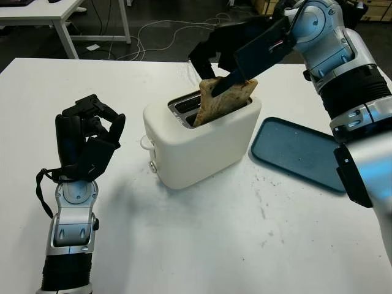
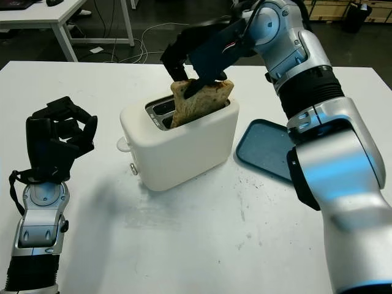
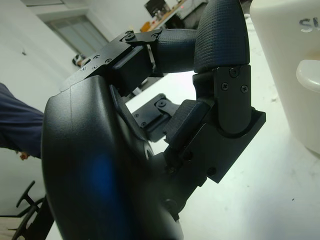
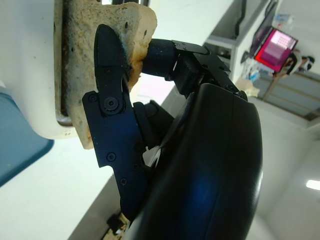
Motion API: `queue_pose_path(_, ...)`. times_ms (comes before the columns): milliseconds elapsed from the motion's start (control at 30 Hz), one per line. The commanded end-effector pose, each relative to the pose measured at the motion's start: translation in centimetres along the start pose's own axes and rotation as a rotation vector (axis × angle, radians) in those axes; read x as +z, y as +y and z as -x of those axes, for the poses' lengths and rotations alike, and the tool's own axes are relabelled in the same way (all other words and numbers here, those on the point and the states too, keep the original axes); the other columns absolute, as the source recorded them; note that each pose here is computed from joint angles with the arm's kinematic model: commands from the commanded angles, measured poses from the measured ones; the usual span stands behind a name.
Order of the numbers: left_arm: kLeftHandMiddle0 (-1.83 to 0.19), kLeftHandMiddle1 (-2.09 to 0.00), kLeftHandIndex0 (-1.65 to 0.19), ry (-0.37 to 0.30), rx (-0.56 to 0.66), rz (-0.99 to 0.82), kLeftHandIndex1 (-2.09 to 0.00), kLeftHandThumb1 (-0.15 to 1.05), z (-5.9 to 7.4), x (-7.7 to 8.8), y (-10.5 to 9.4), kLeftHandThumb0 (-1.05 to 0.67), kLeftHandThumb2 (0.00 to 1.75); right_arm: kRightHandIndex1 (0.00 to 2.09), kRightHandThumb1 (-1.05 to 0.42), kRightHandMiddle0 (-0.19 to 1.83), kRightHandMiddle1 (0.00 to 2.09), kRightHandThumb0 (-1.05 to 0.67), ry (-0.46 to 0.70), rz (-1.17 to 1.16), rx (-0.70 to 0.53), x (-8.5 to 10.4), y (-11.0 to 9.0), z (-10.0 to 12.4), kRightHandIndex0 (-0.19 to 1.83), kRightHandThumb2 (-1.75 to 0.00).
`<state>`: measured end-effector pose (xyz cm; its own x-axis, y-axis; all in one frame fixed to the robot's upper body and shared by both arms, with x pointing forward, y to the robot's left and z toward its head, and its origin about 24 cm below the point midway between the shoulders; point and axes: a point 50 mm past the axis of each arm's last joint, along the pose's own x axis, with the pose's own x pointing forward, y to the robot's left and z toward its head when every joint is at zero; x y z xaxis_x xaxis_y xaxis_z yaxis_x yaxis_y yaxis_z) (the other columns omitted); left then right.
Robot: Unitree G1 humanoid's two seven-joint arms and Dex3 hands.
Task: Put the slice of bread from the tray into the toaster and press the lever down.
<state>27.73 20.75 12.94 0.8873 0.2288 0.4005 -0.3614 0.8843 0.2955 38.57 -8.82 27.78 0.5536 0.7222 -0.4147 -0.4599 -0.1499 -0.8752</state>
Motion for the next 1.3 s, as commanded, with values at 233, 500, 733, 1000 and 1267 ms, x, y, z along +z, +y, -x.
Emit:
queue_pose_path(233, -1.29, -1.47, -1.06, -0.005, -0.001, -0.001, -1.48, 0.58, 0.1, 0.1, 0.1, -0.89, 0.79, 0.73, -0.92, 0.51, 0.10, -0.94, -0.061, -0.008, 0.028, 0.2, 0.2, 0.9, 0.17, -0.12)
queue_pose_path(500, -1.29, -1.47, -1.06, -0.002, -0.003, -0.008, -1.48, 0.58, 0.1, 0.2, 0.1, -0.89, 0.79, 0.87, -0.92, 0.54, 0.03, -0.86, -0.104, -0.052, -0.144, 0.1, -0.9, 2.1, 0.06, -0.11)
queue_pose_path(733, -1.28, -1.47, -1.06, 0.003, -0.005, 0.004, -1.49, 0.58, 0.1, 0.2, -0.1, -0.88, 0.79, 0.73, -0.92, 0.65, 0.06, -0.73, -0.114, -0.047, -0.298, -0.2, -1.5, 3.2, 0.28, -0.07)
queue_pose_path(1000, -1.30, -1.47, -1.06, -0.003, -0.004, -0.008, -1.50, 0.57, 0.1, 0.1, 0.2, -0.88, 0.80, 1.01, -0.92, 0.90, 0.20, -0.49, -0.097, -0.007, -0.759, -3.0, 0.1, 6.1, 0.62, -0.05)
queue_pose_path(1267, -1.29, -1.47, -1.07, -0.012, -0.023, -0.006, -1.49, 0.58, -0.3, 0.3, 0.1, -0.90, 0.79, 1.33, -0.92, 1.02, 0.33, -0.31, 0.030, -0.025, -1.015, -6.8, 10.3, 8.7, 0.73, -0.23)
